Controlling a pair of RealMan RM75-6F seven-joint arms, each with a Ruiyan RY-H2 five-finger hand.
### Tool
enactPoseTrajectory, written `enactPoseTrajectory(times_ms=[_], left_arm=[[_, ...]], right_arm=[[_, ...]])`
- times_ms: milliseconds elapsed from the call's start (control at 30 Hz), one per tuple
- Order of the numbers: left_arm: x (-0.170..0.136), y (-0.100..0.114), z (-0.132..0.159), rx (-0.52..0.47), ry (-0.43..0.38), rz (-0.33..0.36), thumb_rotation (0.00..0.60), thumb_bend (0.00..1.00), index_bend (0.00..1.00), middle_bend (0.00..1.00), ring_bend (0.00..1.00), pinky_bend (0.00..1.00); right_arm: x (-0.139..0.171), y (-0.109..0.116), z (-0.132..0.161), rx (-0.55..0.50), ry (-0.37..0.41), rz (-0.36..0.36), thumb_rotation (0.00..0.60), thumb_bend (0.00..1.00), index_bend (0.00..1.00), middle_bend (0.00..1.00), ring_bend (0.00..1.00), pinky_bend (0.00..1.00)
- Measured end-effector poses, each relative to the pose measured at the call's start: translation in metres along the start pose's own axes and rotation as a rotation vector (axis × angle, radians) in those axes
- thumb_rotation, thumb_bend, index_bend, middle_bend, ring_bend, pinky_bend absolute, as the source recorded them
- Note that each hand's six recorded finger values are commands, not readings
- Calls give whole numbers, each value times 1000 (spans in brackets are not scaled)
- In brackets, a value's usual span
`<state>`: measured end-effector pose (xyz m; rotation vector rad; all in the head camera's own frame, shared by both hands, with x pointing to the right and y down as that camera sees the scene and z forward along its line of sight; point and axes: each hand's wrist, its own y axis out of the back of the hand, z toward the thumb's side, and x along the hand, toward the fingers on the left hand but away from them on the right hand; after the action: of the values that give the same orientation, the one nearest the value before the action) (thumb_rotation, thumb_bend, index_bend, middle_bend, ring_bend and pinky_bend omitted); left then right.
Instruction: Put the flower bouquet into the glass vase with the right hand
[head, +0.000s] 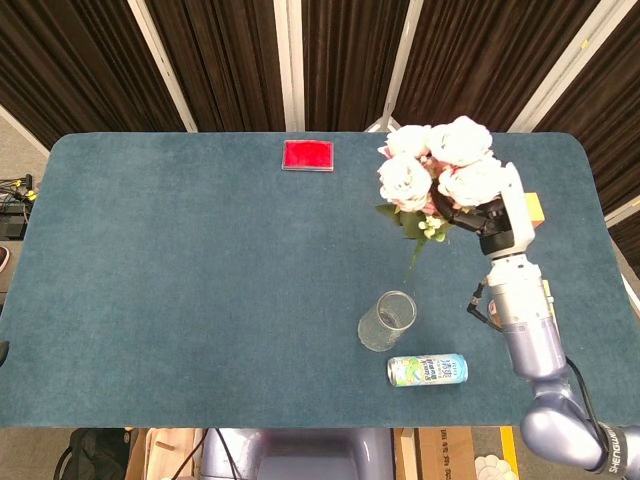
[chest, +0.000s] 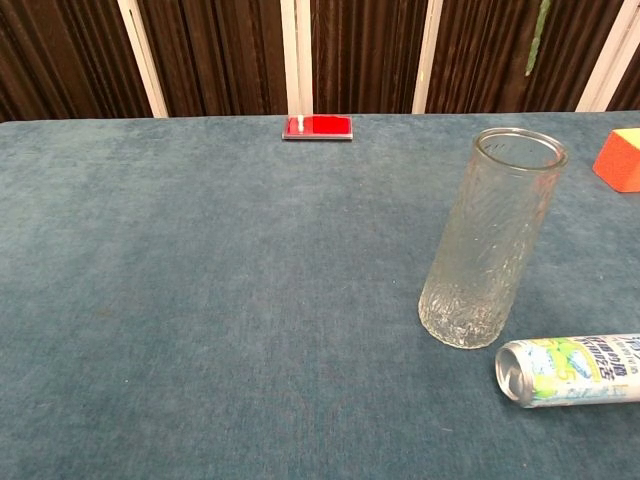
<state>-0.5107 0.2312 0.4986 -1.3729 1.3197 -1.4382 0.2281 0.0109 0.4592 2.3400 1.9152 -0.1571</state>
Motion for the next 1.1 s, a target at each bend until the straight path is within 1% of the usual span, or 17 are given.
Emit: enactPoseTrajectory(times_ms=[233,400,733,933,1100], left_arm=[[-1,1,-1,-4,3,3,600,349,148,0,0,60],[-1,1,-1,-4,2,3,600,349,148,0,0,60],[-1,0,1,3,-2,1,600,349,147,0,0,60],[-1,0,1,7,0,6,600,349,147,0,0,60],[-2,-1,3,12,-5,4,600,349,148,0,0,60]], right_arm=[[8,-18,-7,-11,-11,19,600,431,431,402,518,90],[13,-23,-15,-9,-30,28,600,431,432,403,517,90],[24,-23,-30,5,-53,46,600,431,431,402,518,90],[32,-17,-40,-2,-68,56,600,430,431,403,517,90],[38,-8,-53,2,-88,55,600,431,432,403,518,90]])
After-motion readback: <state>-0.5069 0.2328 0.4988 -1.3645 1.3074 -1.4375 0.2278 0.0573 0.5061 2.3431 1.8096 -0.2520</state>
